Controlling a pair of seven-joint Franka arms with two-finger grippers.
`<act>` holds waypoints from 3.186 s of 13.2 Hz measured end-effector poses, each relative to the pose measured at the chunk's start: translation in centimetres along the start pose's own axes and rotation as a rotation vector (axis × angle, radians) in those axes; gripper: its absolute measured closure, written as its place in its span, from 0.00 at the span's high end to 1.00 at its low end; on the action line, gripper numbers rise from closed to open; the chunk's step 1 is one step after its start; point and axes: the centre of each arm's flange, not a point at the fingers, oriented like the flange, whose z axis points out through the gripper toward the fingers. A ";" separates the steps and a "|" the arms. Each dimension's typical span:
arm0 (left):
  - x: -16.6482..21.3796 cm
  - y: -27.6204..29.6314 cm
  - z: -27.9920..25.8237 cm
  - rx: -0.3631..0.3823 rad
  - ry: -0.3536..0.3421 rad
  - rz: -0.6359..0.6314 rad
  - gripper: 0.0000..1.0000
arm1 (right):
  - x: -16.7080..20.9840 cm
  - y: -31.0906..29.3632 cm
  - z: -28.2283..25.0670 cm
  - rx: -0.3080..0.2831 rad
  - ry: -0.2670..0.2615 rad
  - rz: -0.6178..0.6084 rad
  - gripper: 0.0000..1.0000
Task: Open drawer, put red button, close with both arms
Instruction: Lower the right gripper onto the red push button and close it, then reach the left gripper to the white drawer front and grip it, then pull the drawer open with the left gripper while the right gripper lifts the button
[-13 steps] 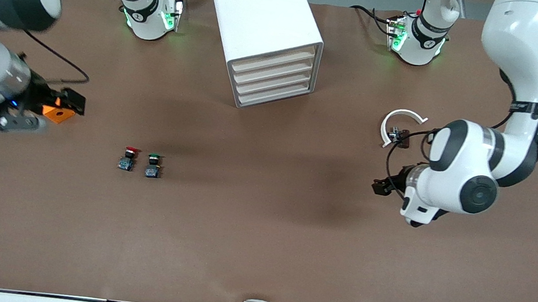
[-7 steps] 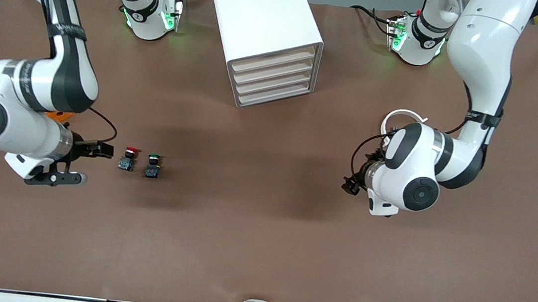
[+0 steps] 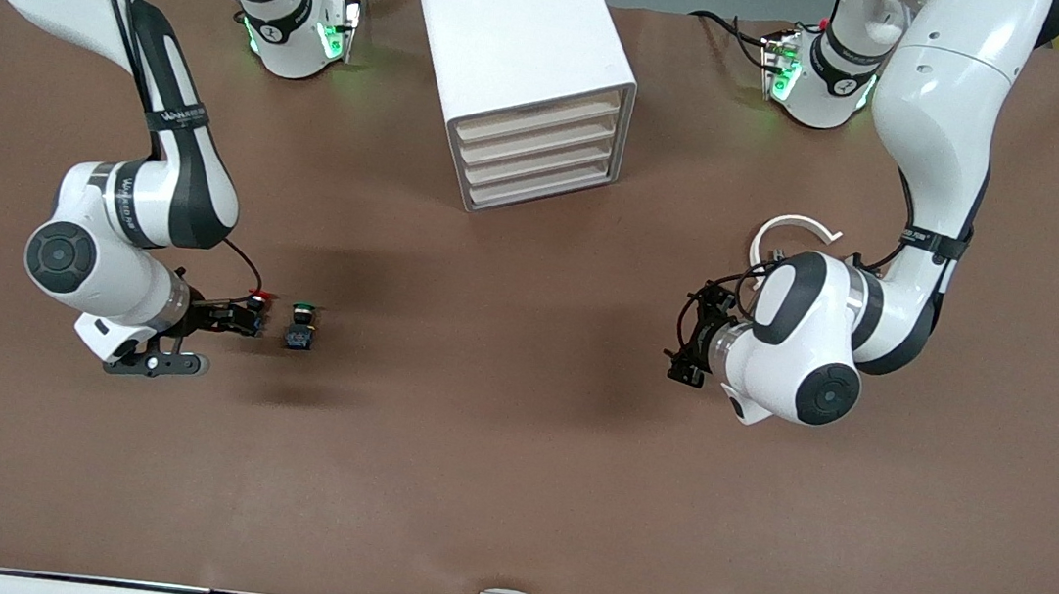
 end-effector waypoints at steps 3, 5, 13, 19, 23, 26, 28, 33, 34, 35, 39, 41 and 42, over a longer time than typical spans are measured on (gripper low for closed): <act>1.3 0.1 -1.0 -0.011 -0.018 -0.062 1.00 | -1.2 -0.1 2.5 0.003 0.017 0.028 1.00; 0.6 0.1 -0.9 -0.003 -0.047 -0.144 1.00 | -1.7 -0.2 4.0 0.004 0.024 0.036 1.00; -6.6 -3.3 2.6 0.258 -0.072 -0.495 1.00 | -2.7 0.2 7.5 0.006 -0.001 0.080 1.00; -9.2 -4.3 4.1 0.406 -0.143 -0.648 1.00 | -2.8 0.6 9.4 0.008 -0.012 0.090 0.74; -11.7 -4.2 8.4 0.512 -0.150 -0.727 1.00 | -2.8 0.6 9.3 0.008 -0.009 0.091 0.42; -12.9 -4.2 11.1 0.579 -0.174 -0.734 1.00 | -2.7 0.6 9.3 0.008 -0.007 0.091 0.42; -13.4 -4.2 12.1 0.597 -0.174 -0.733 1.00 | -2.5 0.6 9.1 0.008 -0.001 0.091 0.42; -16.0 -5.4 15.3 0.632 -0.128 -0.695 1.00 | -1.7 0.1 2.8 0.005 0.008 0.080 0.42; -16.7 -5.7 15.9 0.637 -0.121 -0.679 1.00 | -1.8 -0.5 0.0 0.002 -0.001 0.071 0.42; -17.4 -6.0 16.3 0.639 -0.114 -0.661 1.00 | -2.1 -1.2 -2.9 -0.001 -0.007 0.060 0.42; -19.2 -7.1 17.5 0.645 -0.096 -0.608 1.00 | -3.4 -3.6 -11.6 -0.013 -0.026 0.037 0.42; -20.2 -7.7 18.6 0.656 -0.079 -0.592 1.00 | -3.4 -4.6 -14.0 -0.017 -0.032 0.053 0.42; -20.7 -8.0 19.2 0.667 -0.079 -0.589 1.00 | -3.3 -5.1 -14.9 -0.018 -0.033 0.054 0.42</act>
